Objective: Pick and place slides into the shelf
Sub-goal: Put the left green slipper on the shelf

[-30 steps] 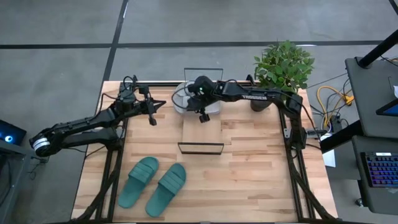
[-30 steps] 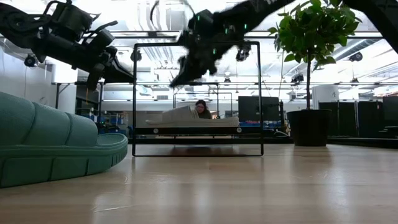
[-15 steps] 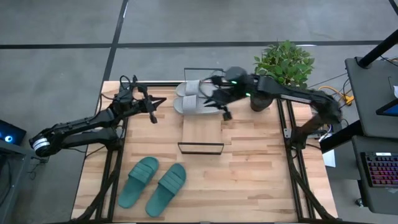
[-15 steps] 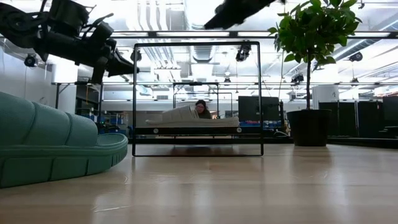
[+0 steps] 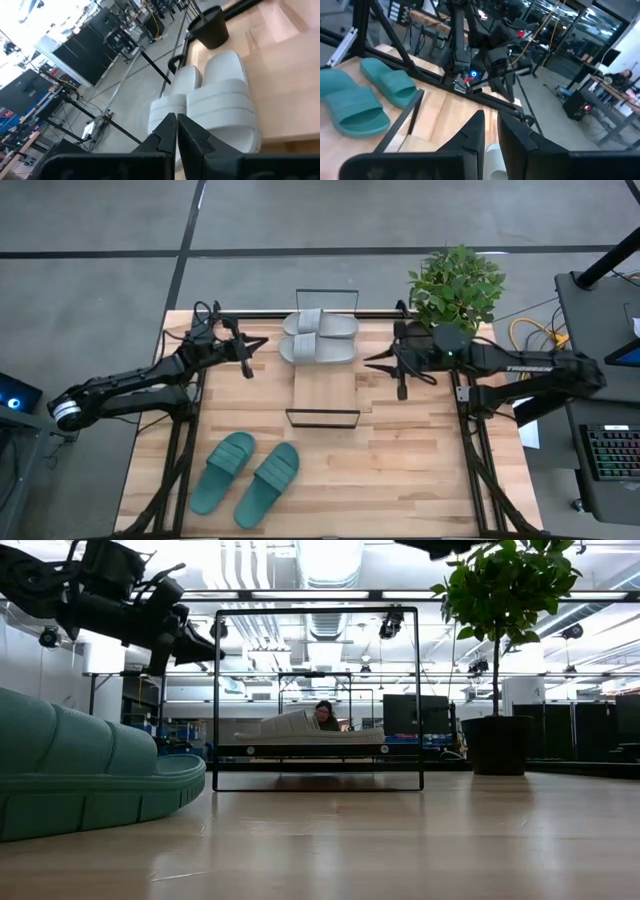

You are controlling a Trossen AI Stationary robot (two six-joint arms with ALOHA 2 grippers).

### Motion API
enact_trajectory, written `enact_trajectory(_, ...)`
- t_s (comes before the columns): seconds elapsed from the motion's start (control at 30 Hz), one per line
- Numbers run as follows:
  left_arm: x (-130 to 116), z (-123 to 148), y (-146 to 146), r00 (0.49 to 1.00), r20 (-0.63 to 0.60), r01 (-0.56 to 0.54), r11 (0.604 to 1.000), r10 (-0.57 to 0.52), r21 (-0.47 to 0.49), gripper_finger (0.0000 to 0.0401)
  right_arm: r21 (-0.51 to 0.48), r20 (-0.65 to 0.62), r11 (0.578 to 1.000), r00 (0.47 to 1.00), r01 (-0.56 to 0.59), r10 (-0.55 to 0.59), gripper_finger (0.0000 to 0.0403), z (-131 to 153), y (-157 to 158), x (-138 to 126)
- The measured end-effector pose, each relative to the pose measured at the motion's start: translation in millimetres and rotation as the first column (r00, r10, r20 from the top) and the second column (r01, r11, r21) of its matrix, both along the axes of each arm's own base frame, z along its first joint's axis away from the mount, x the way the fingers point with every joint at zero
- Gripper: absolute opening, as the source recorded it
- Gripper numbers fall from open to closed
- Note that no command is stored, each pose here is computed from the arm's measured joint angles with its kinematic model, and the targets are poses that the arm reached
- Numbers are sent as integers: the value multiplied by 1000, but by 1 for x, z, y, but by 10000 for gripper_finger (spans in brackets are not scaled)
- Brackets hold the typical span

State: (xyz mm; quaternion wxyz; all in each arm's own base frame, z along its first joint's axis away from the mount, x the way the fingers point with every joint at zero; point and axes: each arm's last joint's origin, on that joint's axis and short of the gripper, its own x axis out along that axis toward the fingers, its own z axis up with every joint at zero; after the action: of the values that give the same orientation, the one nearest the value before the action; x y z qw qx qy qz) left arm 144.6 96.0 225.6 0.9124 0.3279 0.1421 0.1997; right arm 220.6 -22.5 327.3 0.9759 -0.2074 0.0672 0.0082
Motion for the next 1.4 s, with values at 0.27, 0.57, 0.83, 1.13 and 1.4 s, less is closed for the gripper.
enact_trajectory(0.27,3,5,-5,979,51,198,980,-198,9,0,90,-48,996,999,-19,24,43,-35,8,-6)
enact_trajectory(0.57,4,7,-9,968,147,226,962,-204,-156,59,67,-86,996,994,-67,72,43,-62,18,-8)
enact_trajectory(0.83,6,21,-9,943,311,253,866,-120,-431,152,35,-116,997,990,-74,77,43,-72,18,-10)
enact_trajectory(1.13,5,36,-10,851,525,377,703,-7,-603,159,34,-158,997,984,-74,78,43,-82,18,-8)
enact_trajectory(1.4,5,38,-19,817,554,563,433,-161,-704,159,43,-208,997,975,-70,78,43,-98,18,-1)
